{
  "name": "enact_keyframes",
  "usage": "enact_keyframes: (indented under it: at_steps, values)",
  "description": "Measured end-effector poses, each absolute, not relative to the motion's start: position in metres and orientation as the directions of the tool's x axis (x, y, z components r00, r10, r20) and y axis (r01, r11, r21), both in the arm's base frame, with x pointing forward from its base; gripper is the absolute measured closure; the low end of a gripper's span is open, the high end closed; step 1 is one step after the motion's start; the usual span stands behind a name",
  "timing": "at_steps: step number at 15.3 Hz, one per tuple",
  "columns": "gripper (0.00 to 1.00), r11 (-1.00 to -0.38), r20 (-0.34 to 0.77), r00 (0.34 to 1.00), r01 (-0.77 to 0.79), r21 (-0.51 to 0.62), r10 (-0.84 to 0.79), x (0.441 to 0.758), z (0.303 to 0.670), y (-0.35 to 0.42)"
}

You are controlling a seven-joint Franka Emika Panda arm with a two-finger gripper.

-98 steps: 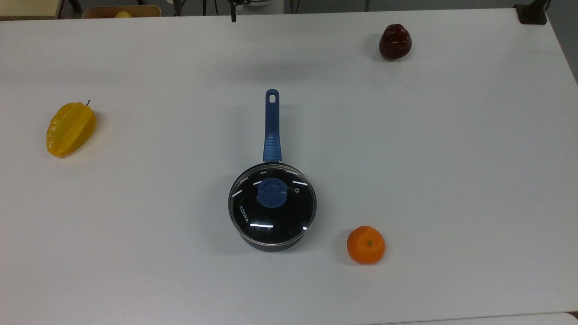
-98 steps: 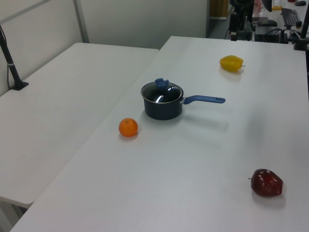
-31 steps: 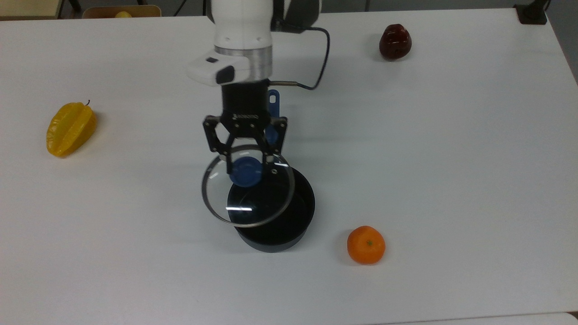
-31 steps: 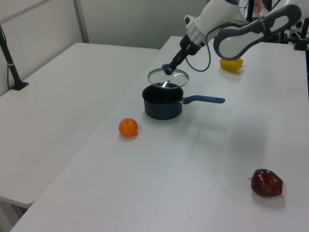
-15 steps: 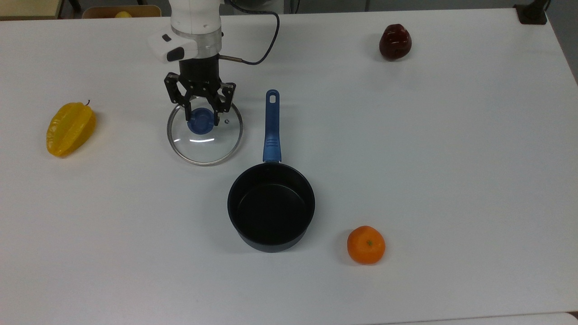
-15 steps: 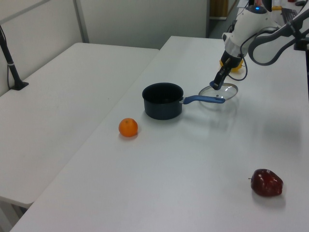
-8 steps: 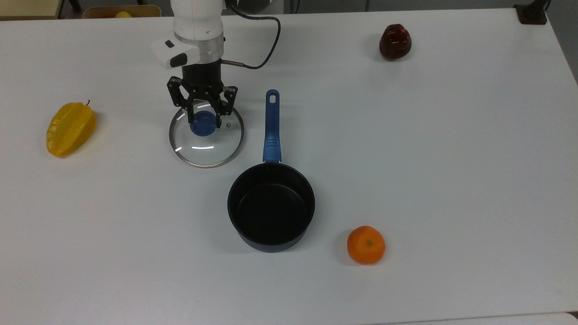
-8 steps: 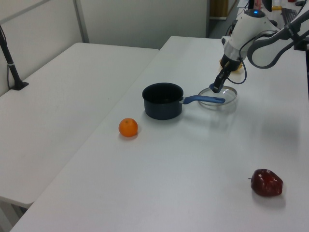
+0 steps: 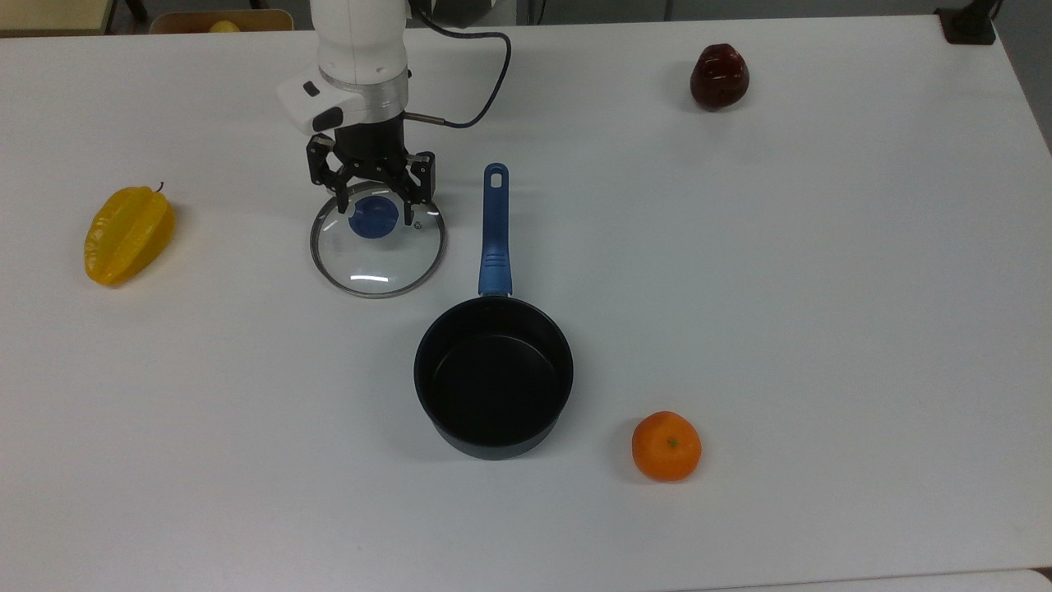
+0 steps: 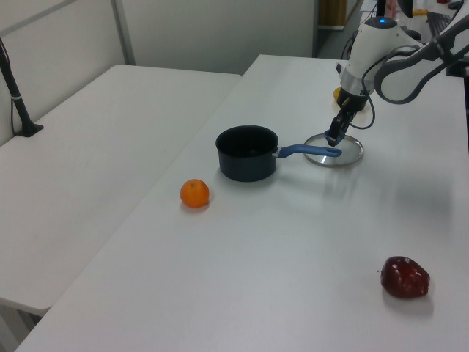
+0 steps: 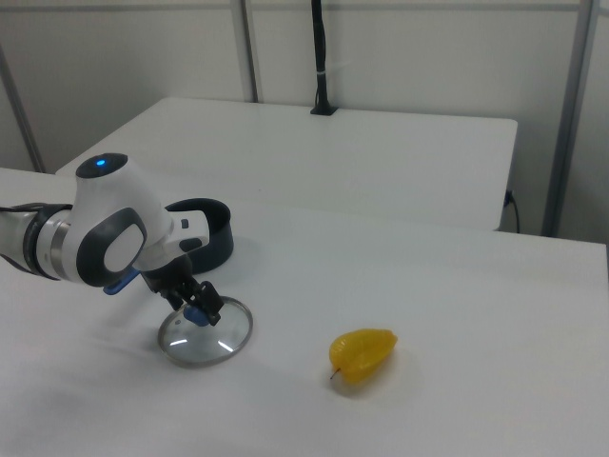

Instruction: Open lid

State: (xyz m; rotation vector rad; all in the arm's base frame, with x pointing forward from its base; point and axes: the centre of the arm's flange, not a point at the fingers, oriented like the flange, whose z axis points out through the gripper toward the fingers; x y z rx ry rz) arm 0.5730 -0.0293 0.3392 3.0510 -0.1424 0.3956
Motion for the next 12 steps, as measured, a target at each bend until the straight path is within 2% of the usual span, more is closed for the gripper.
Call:
enact_keyframes:
  at_steps: [1,2,5,9,12]
  values:
    - [0.02,-0.993,0.245,0.966,-0.103,0.052,-0.087,0.575,0.343,-0.03]
    - [0.0,-0.993,0.226,0.97,-0.107,0.056,-0.092,0.578,0.349,-0.031]
    - [0.0,-0.99,0.16,0.981,-0.124,0.072,-0.111,0.588,0.383,-0.037]
    - [0.0,-0.988,0.088,0.989,-0.126,0.094,-0.118,0.603,0.46,-0.029]
    - [0.0,-0.991,0.061,0.994,-0.095,0.094,-0.089,0.602,0.523,0.001]
